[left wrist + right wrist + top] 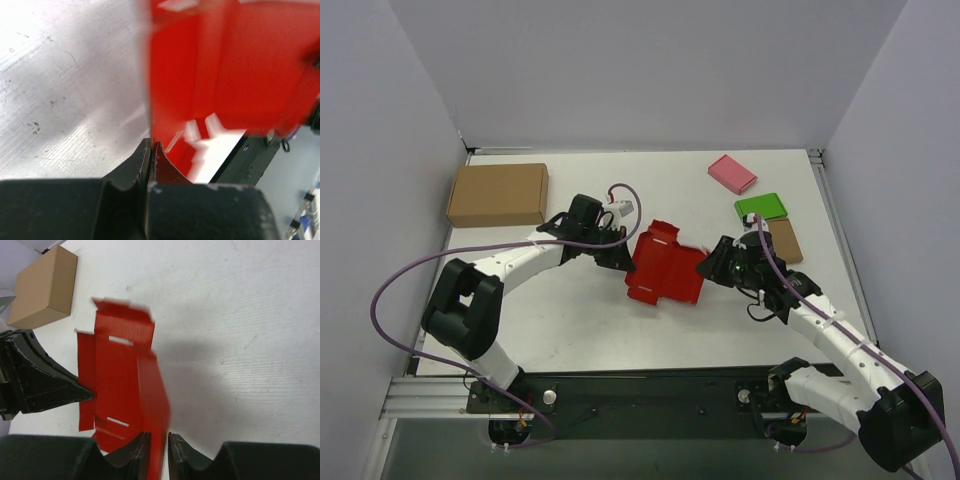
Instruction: Fold the paper box
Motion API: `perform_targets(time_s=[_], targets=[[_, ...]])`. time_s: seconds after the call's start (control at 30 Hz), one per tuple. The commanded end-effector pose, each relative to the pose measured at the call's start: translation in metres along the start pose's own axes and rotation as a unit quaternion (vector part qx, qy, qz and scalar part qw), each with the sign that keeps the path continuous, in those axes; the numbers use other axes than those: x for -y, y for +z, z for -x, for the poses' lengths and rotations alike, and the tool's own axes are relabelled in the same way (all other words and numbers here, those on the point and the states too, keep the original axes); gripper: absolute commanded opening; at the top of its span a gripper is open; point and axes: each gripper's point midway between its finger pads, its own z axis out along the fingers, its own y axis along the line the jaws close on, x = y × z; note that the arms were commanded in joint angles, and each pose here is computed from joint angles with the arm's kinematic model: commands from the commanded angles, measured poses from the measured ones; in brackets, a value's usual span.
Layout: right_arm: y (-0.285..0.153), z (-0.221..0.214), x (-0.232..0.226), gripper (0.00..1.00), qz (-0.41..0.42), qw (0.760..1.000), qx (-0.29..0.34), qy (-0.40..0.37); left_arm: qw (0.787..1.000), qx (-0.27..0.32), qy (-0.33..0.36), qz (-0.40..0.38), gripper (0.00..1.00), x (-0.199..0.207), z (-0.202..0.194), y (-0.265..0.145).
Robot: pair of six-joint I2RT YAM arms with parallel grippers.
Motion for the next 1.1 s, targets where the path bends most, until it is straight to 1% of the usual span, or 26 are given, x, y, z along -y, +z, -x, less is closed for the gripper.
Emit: perform_targets(time_s=[0.0,0.03,0.07,0.1,0.17,0.2,0.23,0.33,0.43,0.5,0.53,0.63,0.73,0.77,0.87,0.97,1.07], targets=[[-0.012,0.020,0.011,0.33,-0.023,0.998,0.039,-0.035,0.994,0.013,0.096,-0.052,0.00,0.029,0.017,-0.020],[-0.017,0.021,0.016,0.40,-0.032,0.998,0.039,-0.045,0.991,0.016,0.117,-0.061,0.00,0.036,0.022,-0.027],[-0.025,0.029,0.015,0.56,-0.032,0.996,0.054,-0.057,0.988,0.009,0.134,-0.073,0.00,0.043,0.021,-0.032],[-0.031,0.036,0.012,0.62,-0.032,0.993,0.065,-0.089,0.985,-0.009,0.155,-0.074,0.00,0.042,0.013,-0.037],[-0.046,0.043,0.002,0.72,-0.012,0.989,0.079,-0.126,0.979,-0.013,0.186,-0.079,0.00,0.047,0.012,-0.047],[-0.050,0.044,-0.004,0.73,0.000,0.986,0.080,-0.147,0.976,-0.026,0.201,-0.081,0.00,0.047,0.005,-0.051],[-0.057,0.047,-0.014,0.74,0.021,0.980,0.085,-0.180,0.973,-0.026,0.212,-0.088,0.00,0.051,0.004,-0.056],[-0.073,0.049,-0.040,0.76,0.067,0.963,0.097,-0.242,0.964,-0.031,0.235,-0.119,0.00,0.065,-0.003,-0.070],[-0.083,0.041,-0.064,0.75,0.108,0.948,0.098,-0.282,0.961,-0.038,0.245,-0.125,0.00,0.067,-0.011,-0.076],[-0.089,0.044,-0.078,0.73,0.118,0.938,0.108,-0.307,0.959,-0.048,0.244,-0.133,0.00,0.069,-0.017,-0.079],[-0.092,0.036,-0.088,0.72,0.133,0.931,0.102,-0.323,0.959,-0.053,0.242,-0.139,0.00,0.071,-0.019,-0.080],[-0.096,0.038,-0.106,0.70,0.143,0.920,0.108,-0.348,0.957,-0.061,0.242,-0.147,0.00,0.074,-0.023,-0.084],[-0.090,0.032,-0.113,0.72,0.141,0.920,0.087,-0.355,0.955,-0.061,0.247,-0.152,0.00,0.077,-0.026,-0.088],[-0.083,0.029,-0.110,0.77,0.134,0.921,0.074,-0.358,0.954,-0.059,0.249,-0.156,0.00,0.079,-0.026,-0.090],[-0.070,0.023,-0.101,0.82,0.113,0.924,0.052,-0.361,0.950,-0.049,0.260,-0.166,0.00,0.086,-0.027,-0.097],[-0.060,0.014,-0.097,0.84,0.111,0.923,0.032,-0.368,0.947,-0.045,0.265,-0.174,0.00,0.090,-0.028,-0.100],[-0.052,0.014,-0.094,0.84,0.098,0.921,0.028,-0.375,0.944,-0.042,0.269,-0.186,0.00,0.096,-0.029,-0.104]])
